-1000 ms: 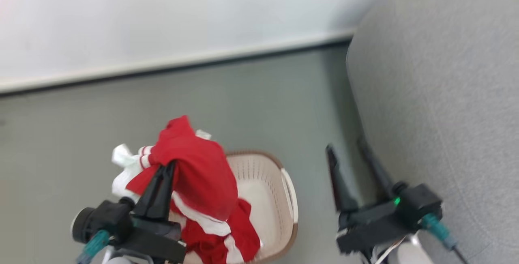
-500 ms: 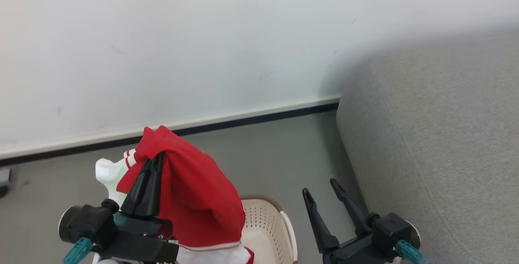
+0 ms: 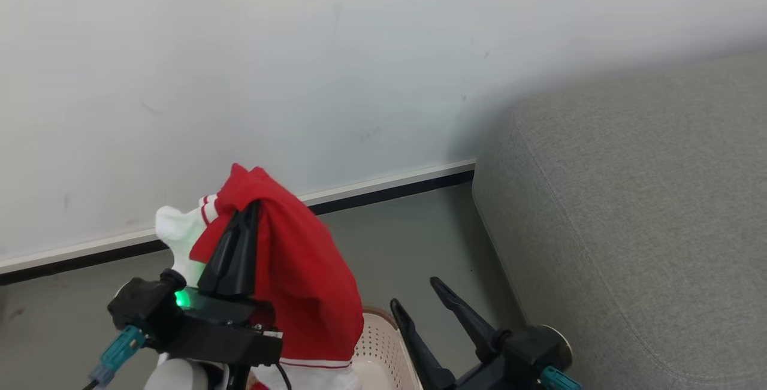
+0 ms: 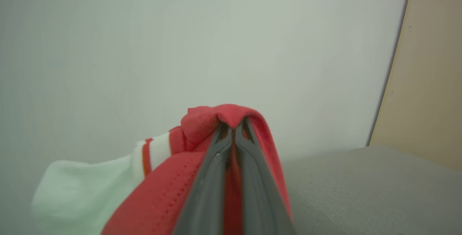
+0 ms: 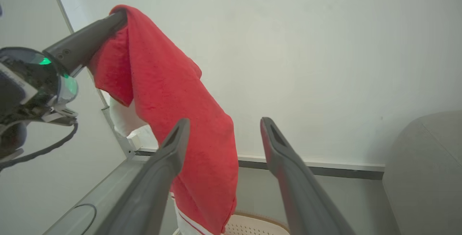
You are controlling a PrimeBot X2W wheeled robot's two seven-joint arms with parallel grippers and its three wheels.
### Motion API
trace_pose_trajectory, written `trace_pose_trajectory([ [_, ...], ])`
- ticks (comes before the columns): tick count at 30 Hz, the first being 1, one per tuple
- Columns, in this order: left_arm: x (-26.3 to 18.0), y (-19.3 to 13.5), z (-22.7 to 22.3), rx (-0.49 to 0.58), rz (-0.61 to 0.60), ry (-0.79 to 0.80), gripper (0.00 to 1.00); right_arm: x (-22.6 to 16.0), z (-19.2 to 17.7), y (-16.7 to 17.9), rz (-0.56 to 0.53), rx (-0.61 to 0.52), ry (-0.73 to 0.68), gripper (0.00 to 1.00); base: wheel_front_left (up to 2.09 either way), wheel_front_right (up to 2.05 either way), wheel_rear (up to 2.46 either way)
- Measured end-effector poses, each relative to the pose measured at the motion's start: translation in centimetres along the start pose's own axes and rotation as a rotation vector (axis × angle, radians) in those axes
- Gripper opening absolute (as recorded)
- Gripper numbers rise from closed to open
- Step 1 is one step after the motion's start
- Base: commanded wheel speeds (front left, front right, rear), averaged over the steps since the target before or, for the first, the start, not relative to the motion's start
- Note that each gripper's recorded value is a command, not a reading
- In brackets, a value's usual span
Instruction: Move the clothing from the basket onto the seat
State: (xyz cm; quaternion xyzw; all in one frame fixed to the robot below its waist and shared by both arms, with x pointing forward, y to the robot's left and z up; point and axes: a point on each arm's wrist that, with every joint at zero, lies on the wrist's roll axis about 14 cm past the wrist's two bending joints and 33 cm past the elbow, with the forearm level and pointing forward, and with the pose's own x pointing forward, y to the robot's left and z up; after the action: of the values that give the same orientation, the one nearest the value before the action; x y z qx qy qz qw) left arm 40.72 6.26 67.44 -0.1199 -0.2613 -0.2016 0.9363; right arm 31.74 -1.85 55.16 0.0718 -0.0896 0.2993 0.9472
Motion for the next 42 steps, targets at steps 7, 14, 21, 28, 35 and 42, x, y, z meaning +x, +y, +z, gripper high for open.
trace_pose_trajectory([
  [7,1.4,-3.0,0.1,-0.067,-0.073,-0.018,0.00,0.8,0.4,0.7,0.035,-0.009,-0.007,1.00,0.00,0.00,0.00],
  [14,2.4,-6.2,-0.2,-0.107,-0.150,-0.015,0.00,0.9,-0.6,-0.3,0.009,-0.045,0.028,1.00,0.00,0.00,0.00],
  [21,2.6,-9.0,-1.0,-0.140,-0.216,0.007,0.00,1.0,-1.6,-1.9,-0.037,-0.080,0.063,1.00,0.00,0.00,0.00],
  [28,2.7,-10.2,-2.0,-0.142,-0.257,0.035,0.00,1.7,-1.6,-2.5,-0.040,-0.100,0.068,1.00,0.00,0.00,0.00],
  [35,2.7,-10.5,-2.8,-0.138,-0.278,0.059,0.00,2.3,-0.3,-3.7,-0.064,-0.115,0.028,1.00,0.00,0.00,0.00],
  [42,2.3,-10.1,-4.3,-0.103,-0.290,0.104,0.00,2.3,0.1,-4.8,-0.100,-0.100,0.017,0.00,0.00,0.00,0.00],
])
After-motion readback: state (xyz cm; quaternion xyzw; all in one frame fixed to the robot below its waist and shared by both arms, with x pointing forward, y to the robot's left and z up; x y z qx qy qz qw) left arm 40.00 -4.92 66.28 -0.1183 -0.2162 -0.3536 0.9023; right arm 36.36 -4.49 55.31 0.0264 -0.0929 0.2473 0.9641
